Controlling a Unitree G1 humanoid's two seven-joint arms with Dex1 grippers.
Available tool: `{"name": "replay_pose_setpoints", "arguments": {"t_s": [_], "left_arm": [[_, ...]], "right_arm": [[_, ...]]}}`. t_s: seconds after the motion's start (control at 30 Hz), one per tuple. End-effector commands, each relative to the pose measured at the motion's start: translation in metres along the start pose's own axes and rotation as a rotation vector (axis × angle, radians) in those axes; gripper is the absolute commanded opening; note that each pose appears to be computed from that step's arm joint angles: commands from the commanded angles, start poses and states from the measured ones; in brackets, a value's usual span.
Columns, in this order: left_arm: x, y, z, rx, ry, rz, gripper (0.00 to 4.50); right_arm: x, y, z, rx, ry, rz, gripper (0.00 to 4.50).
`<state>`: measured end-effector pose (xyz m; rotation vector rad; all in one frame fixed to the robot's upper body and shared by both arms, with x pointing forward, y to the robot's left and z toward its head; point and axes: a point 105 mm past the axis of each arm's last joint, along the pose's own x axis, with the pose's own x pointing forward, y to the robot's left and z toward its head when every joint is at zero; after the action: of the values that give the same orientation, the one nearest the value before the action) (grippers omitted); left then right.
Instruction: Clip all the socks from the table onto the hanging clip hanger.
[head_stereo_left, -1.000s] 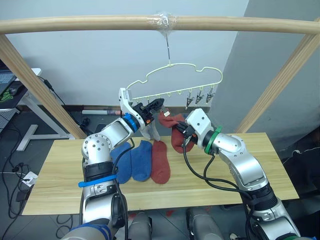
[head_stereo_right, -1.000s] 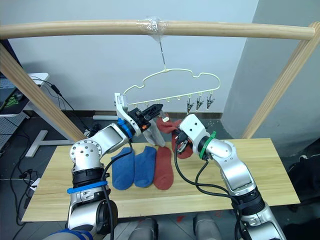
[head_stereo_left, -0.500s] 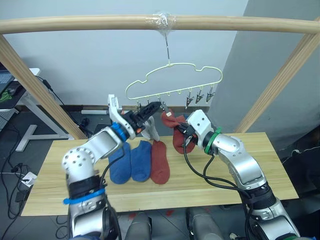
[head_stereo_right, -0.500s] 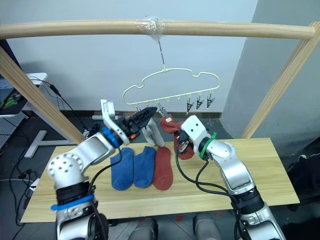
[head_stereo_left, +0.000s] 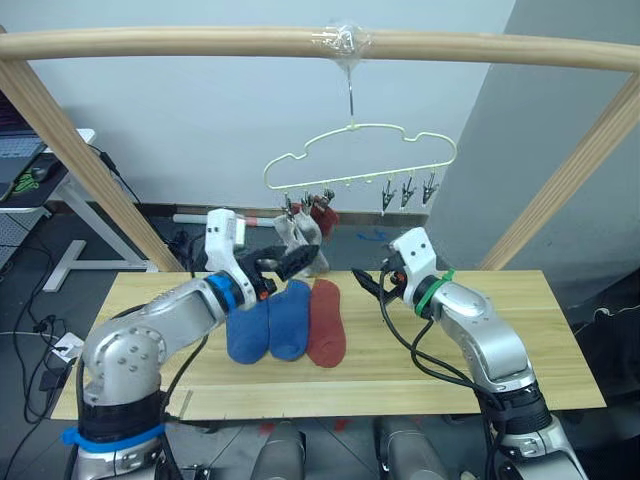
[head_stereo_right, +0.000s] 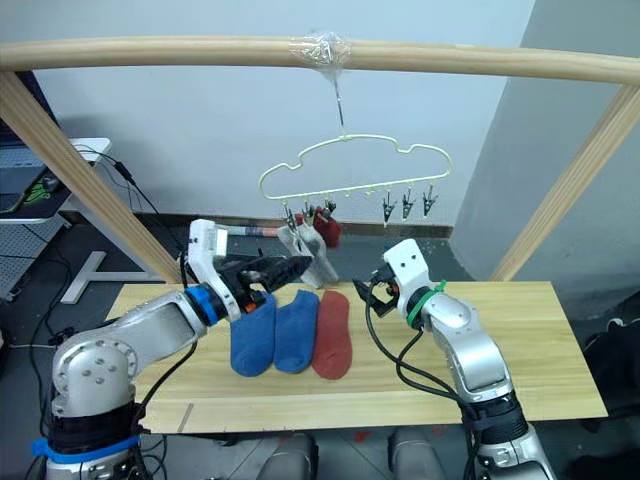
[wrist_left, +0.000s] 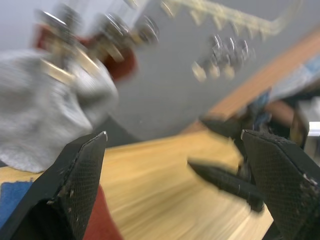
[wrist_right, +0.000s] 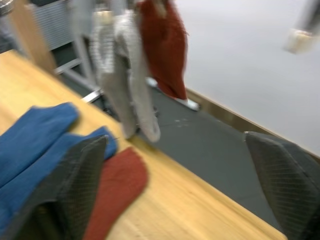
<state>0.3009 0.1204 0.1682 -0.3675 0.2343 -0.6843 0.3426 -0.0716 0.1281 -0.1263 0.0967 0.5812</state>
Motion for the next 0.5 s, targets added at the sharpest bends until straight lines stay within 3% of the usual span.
{"name": "replay_pose_setpoints", "arguments": {"t_s": [0.03,0.13,0.2,0.3,0.5], "left_arm": [[0.001,-0.001,0.008,0.142,-0.061,-0.008,4.5],[0.003,-0.001,0.008,0.238,-0.069,-0.027,4.5],[0.006,0.0,0.013,0.275,-0.085,-0.036,4.5],[0.008,0.004,0.022,0.313,-0.117,-0.035,4.5],[0.009,-0.001,0.025,0.373,-0.129,-0.076,4.5]], "right_arm": [[-0.003,-0.006,0.031,0.055,-0.112,-0.079,4.45],[-0.002,-0.011,0.04,0.094,-0.151,-0.125,4.45],[0.002,-0.012,0.047,0.093,-0.18,-0.153,4.1],[0.008,-0.013,0.055,0.09,-0.202,-0.178,3.21],[0.016,-0.018,0.062,0.12,-0.228,-0.211,3.21]]}}
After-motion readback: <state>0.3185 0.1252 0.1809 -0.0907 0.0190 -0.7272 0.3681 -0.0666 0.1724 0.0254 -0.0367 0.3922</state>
